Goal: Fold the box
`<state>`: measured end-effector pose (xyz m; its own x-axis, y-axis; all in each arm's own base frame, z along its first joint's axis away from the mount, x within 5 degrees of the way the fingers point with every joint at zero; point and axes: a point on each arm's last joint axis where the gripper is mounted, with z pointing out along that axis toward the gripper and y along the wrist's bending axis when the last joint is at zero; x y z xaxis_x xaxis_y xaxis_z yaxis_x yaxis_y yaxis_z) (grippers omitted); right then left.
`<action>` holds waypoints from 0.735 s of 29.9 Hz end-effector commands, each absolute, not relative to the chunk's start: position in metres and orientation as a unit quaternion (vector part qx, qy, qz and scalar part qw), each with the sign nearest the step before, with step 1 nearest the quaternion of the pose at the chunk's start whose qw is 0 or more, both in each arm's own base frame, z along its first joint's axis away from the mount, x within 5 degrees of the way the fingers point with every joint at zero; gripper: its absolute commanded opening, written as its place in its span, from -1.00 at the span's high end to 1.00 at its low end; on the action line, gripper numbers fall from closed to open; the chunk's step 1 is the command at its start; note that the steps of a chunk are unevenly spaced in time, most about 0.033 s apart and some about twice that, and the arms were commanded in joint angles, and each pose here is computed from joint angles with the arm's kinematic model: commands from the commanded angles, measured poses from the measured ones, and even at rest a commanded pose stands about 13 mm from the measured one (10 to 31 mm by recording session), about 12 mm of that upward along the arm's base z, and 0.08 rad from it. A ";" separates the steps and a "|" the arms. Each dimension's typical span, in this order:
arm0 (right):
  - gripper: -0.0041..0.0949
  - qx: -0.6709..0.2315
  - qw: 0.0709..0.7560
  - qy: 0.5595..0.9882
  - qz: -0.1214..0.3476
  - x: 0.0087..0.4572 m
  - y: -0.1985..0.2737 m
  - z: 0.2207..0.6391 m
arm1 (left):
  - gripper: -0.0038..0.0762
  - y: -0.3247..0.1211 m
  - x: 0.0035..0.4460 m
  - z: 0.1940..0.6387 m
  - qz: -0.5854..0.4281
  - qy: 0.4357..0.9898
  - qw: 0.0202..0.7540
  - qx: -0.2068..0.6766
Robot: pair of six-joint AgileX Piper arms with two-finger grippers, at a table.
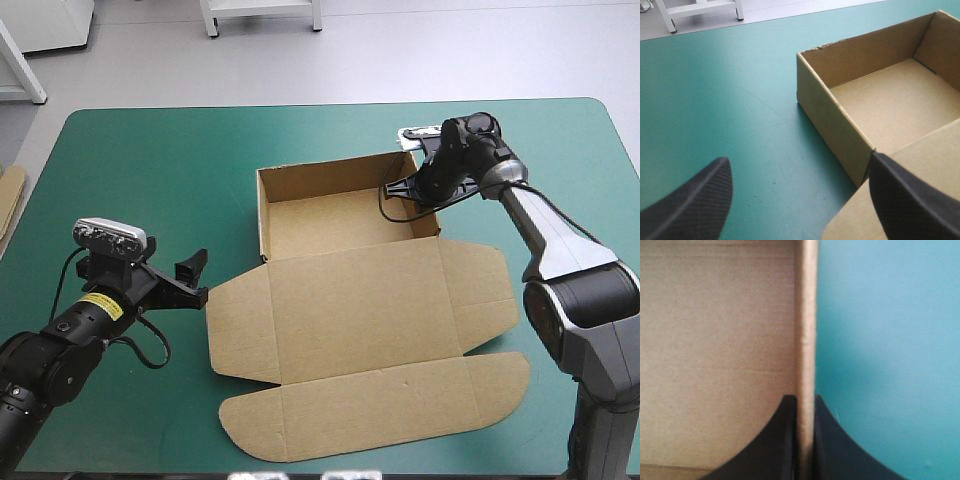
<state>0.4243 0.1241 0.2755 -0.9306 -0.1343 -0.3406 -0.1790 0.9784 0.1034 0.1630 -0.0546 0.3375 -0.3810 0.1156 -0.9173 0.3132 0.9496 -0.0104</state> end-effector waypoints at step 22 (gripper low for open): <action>0.94 0.074 0.200 0.977 0.031 0.406 -0.049 0.336 | -0.46 -0.056 0.162 0.354 -0.108 0.797 0.582 0.121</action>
